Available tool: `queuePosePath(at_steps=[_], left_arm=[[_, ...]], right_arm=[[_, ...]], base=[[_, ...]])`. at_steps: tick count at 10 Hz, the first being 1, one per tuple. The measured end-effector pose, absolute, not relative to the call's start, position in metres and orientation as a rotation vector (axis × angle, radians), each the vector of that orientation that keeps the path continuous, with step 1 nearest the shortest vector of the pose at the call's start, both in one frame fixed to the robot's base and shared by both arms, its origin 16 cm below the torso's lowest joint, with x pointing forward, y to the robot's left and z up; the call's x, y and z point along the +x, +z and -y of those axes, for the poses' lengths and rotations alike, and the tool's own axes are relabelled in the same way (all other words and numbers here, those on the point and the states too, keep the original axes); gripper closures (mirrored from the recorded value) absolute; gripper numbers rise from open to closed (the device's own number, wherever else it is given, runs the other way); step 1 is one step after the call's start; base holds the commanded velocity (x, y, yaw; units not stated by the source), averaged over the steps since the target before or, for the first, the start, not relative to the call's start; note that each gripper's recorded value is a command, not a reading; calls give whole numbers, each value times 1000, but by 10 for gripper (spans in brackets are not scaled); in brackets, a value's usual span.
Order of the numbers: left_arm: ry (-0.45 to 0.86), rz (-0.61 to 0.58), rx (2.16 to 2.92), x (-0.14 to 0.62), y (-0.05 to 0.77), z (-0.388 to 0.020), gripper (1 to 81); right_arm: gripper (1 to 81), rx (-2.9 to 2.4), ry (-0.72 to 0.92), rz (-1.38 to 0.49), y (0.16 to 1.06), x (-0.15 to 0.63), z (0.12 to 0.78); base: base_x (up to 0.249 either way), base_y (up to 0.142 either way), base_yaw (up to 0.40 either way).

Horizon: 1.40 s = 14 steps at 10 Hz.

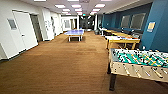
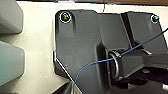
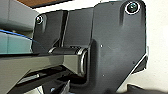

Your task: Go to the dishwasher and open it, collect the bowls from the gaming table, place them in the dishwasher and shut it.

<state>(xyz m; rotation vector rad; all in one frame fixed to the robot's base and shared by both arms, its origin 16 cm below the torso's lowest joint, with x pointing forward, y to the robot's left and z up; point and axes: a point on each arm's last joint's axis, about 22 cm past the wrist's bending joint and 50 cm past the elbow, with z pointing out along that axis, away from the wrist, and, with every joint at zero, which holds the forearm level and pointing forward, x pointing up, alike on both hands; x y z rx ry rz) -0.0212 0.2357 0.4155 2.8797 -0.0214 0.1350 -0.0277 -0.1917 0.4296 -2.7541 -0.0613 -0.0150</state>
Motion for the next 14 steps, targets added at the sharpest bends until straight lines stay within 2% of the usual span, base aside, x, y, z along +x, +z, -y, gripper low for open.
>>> queuePosePath(at_steps=[7, 14], left_arm=[[133, 16, 2879, -22, 416, -235, 10], [138, 15, 2876, -24, 416, -233, 10]], right_arm=[[10, -2755, -19, 61, 429, -26, 192], [10, -2753, -2, 60, 429, -40, 190]], base=[[0, 0, 0], [124, 0, 0]])
